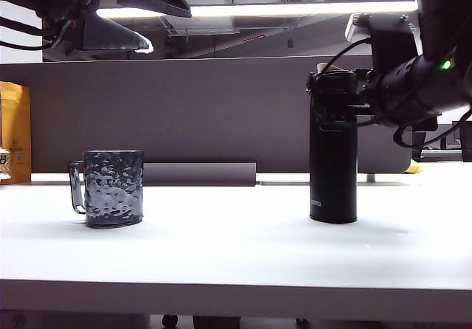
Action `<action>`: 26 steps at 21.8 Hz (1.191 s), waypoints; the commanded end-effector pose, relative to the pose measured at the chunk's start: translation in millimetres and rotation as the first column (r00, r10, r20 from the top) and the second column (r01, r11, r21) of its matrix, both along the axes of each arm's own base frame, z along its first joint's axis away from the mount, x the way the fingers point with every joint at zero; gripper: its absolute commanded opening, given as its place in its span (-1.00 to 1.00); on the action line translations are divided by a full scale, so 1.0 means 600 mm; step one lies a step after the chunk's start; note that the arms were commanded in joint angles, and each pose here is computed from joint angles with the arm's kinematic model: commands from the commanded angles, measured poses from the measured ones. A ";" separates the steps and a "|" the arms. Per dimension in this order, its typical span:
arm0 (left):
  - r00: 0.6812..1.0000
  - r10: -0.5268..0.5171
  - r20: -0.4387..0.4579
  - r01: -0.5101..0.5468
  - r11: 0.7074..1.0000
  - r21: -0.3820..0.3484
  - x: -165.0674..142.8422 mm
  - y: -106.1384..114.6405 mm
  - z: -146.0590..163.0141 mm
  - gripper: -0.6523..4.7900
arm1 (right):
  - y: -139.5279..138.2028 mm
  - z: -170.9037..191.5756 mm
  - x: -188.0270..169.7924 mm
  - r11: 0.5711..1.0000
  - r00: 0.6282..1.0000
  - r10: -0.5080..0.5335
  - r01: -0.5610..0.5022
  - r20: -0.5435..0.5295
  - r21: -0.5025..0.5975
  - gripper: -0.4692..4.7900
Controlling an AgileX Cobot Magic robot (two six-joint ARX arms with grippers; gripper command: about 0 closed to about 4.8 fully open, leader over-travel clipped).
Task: Pick up the black thermos, pour some water into the cup, then place the black thermos back on the table.
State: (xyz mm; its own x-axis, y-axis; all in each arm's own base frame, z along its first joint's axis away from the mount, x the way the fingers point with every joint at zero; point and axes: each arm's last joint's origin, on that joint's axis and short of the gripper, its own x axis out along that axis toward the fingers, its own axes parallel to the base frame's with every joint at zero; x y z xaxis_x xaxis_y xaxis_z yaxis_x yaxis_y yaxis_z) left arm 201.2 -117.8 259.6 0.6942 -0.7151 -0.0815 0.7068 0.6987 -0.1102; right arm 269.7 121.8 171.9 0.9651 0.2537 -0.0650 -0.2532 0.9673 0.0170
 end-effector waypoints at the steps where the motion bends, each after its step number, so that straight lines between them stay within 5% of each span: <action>1: 1.000 -0.007 0.007 0.007 1.000 -0.002 0.000 0.000 0.004 1.00 | 0.006 -0.004 0.015 1.000 0.999 -0.025 0.024 0.030 0.017 1.00; 21: 0.986 -0.005 -0.166 0.020 0.996 0.086 -0.005 0.002 -0.026 1.00 | 0.035 -0.038 0.076 1.000 0.999 -0.027 0.026 0.035 0.016 1.00; 22: 0.984 -0.007 -0.181 0.023 0.996 0.090 -0.006 0.003 -0.029 1.00 | 0.034 -0.037 0.077 0.999 0.999 -0.028 0.027 0.039 0.018 0.80; 24: 0.977 -0.003 -0.214 0.027 0.994 0.108 -0.008 0.004 -0.034 1.00 | 0.034 -0.036 0.077 0.999 0.999 -0.025 0.024 0.045 0.021 0.08; 26: 0.971 -0.021 -0.238 0.049 0.992 0.112 -0.010 0.004 -0.038 1.00 | 0.034 -0.037 0.077 1.000 0.999 -0.025 0.024 0.043 0.020 -0.01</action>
